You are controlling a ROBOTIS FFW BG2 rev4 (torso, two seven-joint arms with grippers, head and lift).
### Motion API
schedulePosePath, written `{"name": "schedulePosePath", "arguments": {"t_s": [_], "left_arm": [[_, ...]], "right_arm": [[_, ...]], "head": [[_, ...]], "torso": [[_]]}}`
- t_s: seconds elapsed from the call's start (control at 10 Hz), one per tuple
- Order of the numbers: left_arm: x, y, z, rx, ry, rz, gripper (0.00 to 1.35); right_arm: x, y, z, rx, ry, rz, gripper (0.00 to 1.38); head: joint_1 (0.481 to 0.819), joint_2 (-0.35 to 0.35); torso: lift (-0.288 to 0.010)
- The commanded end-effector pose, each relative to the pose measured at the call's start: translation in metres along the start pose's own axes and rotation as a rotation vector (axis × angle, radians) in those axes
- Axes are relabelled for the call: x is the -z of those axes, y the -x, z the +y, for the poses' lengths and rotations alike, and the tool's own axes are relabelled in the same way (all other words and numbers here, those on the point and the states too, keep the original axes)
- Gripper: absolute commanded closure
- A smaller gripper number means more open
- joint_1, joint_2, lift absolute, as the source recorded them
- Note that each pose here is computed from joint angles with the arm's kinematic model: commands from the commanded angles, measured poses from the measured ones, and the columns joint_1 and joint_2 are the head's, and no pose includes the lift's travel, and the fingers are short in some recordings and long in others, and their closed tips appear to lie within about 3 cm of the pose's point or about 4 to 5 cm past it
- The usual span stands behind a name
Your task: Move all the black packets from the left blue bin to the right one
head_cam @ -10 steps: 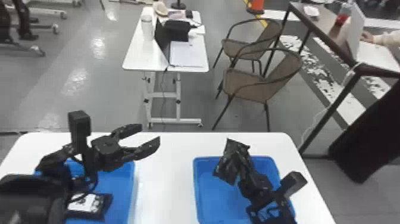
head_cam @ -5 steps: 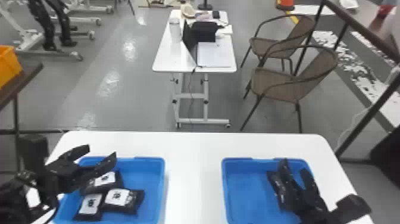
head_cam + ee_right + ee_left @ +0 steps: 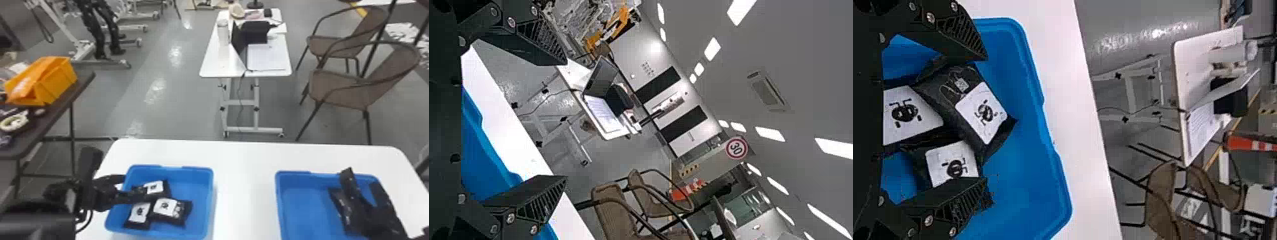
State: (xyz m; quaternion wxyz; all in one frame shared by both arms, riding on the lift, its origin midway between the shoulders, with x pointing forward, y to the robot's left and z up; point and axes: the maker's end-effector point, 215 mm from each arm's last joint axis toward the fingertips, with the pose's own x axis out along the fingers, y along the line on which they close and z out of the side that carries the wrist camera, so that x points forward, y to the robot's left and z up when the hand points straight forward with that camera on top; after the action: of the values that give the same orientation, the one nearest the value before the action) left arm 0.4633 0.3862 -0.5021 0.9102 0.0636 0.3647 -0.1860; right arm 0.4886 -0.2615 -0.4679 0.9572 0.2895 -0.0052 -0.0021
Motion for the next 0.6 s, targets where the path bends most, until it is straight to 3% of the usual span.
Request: {"name": "schedulePosePath", "arguments": {"t_s": [0.0, 0.5], "left_arm": [[0.011, -0.017, 0.006, 0.003, -0.053, 0.084, 0.19], [0.04, -0.055, 0.002, 0.06, -0.103, 0.217, 0.19]], "right_arm": [[0.002, -0.001, 0.006, -0.002, -0.023, -0.004, 0.22], [0.007, 0.005, 0.002, 0.004, -0.046, 0.0, 0.22]], "head": [[0.695, 0.145], [0.695, 0.133]], "torso": [[0.0], [0.0]]}}
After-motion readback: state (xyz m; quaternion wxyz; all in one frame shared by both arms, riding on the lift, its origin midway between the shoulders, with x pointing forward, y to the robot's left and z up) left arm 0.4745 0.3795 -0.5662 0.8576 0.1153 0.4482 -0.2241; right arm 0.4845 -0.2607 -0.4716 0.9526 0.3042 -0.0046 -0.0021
